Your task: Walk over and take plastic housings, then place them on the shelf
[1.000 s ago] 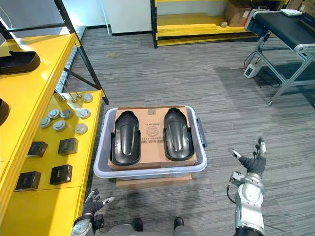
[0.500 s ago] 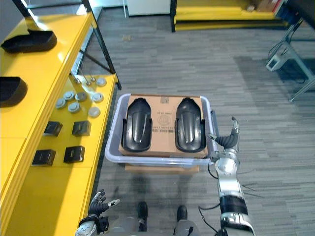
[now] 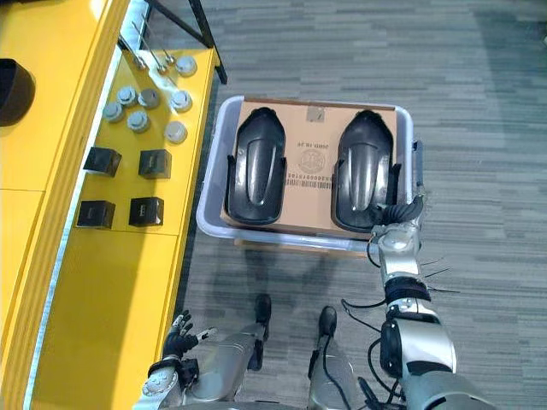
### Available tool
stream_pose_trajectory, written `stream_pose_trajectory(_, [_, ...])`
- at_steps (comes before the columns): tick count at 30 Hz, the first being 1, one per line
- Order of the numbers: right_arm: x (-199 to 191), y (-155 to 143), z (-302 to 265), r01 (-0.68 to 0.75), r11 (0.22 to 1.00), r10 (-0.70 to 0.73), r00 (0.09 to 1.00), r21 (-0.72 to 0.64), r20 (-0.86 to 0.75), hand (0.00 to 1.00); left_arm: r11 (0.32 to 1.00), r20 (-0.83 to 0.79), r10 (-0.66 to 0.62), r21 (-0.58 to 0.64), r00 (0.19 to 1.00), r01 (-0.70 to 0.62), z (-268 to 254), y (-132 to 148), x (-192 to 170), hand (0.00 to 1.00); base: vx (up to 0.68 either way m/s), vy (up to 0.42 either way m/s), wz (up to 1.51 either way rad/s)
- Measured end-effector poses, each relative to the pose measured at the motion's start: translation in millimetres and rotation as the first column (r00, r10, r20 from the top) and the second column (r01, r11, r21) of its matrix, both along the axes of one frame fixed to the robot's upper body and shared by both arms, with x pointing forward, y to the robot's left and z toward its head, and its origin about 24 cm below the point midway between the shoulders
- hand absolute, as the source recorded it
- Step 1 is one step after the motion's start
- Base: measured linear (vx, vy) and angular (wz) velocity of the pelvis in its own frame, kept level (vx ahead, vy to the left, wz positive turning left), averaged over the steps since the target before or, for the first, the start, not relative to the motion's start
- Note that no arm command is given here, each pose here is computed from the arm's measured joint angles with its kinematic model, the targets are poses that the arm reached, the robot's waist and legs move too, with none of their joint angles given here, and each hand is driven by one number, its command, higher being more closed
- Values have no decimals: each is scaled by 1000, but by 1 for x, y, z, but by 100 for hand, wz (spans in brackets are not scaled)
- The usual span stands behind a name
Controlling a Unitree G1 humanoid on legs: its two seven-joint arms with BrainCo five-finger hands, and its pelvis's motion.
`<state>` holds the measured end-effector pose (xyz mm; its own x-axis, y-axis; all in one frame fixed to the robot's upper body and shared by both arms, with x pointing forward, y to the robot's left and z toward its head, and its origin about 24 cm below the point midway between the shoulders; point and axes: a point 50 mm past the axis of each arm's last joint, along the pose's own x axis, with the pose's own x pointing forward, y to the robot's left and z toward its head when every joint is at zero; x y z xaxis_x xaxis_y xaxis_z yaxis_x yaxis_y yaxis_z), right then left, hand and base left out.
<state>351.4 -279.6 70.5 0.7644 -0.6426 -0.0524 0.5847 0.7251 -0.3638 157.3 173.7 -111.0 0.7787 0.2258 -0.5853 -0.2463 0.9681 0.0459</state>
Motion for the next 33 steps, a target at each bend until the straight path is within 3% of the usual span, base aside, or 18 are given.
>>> stream_pose_trajectory(10, [10,-3,16,21,995,-28,997,102,67,100,1000,35,-11,-13,999,11,4,-8,10,0,-1,-1,0])
stream_pose_trajectory(16, [-13,-10,22,10,1000,-12,983,12,184,100,1000,53,-11,-25,999,12,7,-11,15,0,0,-3,-3])
stream_pose_trajectory(23, [-56,-13,29,73,990,-35,956,-120,290,100,1000,230,-12,-16,973,16,41,-9,31,0,11,-1,-3])
stream_pose_trajectory(29, [-81,1,47,109,964,-8,924,-241,383,100,999,487,-11,-27,873,28,101,-12,42,0,52,-24,4])
stream_pose_trajectory(33, [-83,33,62,44,942,110,897,-334,429,100,997,707,5,-55,707,48,162,-21,55,0,61,-22,10])
